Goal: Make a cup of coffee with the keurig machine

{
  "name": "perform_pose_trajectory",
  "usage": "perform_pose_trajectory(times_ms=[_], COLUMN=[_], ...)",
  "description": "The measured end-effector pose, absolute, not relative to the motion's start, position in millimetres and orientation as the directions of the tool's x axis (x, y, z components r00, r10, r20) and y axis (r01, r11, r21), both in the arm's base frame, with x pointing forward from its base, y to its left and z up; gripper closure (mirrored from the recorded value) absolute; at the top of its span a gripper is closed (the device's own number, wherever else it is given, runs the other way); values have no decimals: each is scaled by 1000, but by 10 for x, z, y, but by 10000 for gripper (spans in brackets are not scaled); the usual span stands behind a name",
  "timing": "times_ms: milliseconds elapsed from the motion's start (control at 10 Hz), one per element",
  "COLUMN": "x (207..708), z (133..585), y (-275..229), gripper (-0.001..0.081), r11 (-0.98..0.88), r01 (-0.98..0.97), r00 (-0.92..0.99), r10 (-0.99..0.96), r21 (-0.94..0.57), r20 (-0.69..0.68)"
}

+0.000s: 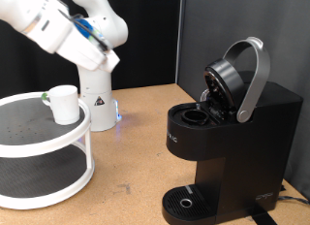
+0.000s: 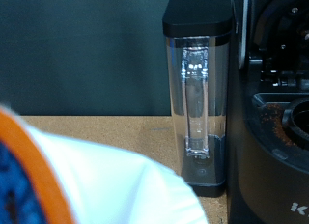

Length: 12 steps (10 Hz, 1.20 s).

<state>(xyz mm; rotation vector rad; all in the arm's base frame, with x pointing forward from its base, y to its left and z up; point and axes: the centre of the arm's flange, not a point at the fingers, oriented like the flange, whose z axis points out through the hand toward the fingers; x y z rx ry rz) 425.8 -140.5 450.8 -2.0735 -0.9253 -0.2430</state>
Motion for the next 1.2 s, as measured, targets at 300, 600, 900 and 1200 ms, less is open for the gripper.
perform_pose_trajectory(times_ms=[300, 600, 900, 1200], x=[4420, 4478, 4714, 4972], z=[4468, 4611, 4787, 4820], y=[-1238, -1124, -832, -465], gripper=[690, 690, 690, 690], r11=[-419, -375, -373, -375], r01=[691, 688, 676, 684], r00=[710, 716, 716, 702], r10=[545, 493, 535, 574], r21=[-589, -622, -635, -626], r20=[445, 495, 448, 422])
